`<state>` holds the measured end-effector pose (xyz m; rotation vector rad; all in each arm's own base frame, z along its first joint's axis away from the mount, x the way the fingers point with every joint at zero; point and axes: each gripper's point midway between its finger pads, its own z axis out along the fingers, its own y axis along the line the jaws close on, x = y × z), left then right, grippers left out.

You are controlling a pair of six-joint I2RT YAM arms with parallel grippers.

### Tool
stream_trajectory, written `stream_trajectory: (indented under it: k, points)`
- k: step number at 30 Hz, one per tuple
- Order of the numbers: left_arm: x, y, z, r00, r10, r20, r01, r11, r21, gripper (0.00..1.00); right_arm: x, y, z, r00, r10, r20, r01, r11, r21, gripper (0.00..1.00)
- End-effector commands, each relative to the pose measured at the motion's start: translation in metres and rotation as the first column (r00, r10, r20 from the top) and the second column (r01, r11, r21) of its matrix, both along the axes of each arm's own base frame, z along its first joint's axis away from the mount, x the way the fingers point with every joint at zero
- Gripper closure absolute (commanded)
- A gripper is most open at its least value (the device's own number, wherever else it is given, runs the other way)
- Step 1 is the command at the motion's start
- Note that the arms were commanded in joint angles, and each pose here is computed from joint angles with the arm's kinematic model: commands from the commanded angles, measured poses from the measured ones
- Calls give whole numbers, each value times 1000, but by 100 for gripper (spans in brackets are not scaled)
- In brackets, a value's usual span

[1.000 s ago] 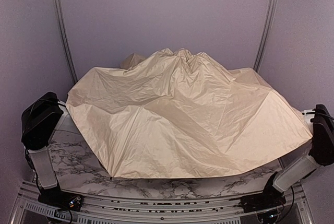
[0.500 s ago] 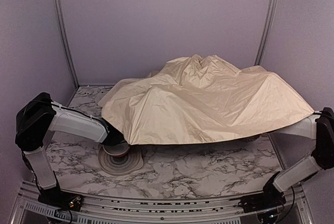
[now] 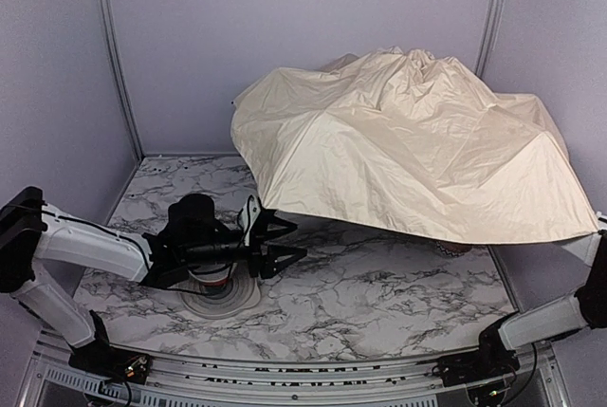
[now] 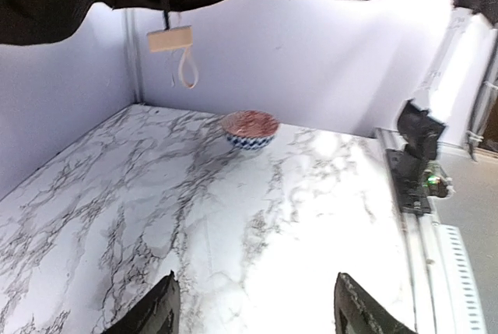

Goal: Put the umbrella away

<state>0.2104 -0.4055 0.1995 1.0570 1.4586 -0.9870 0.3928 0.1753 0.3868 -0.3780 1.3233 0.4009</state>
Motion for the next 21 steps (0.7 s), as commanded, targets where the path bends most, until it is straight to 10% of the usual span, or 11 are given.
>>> stream_trajectory:
  k: [1,10,21]
  points:
    - [-36,31,31,996,-81,46,83,996,-36,28,-17,-10,58,984,31,177,-27,999,-22,100]
    - [-5,105,109,958,271,90,-242,938,-250,14,-39,26,47,953,261,153,-225,950,-218,100]
    - [69,66,69,911,412,26,-407,907,-106,15,-69,97,13,919,392,55,-326,829,-455,100]
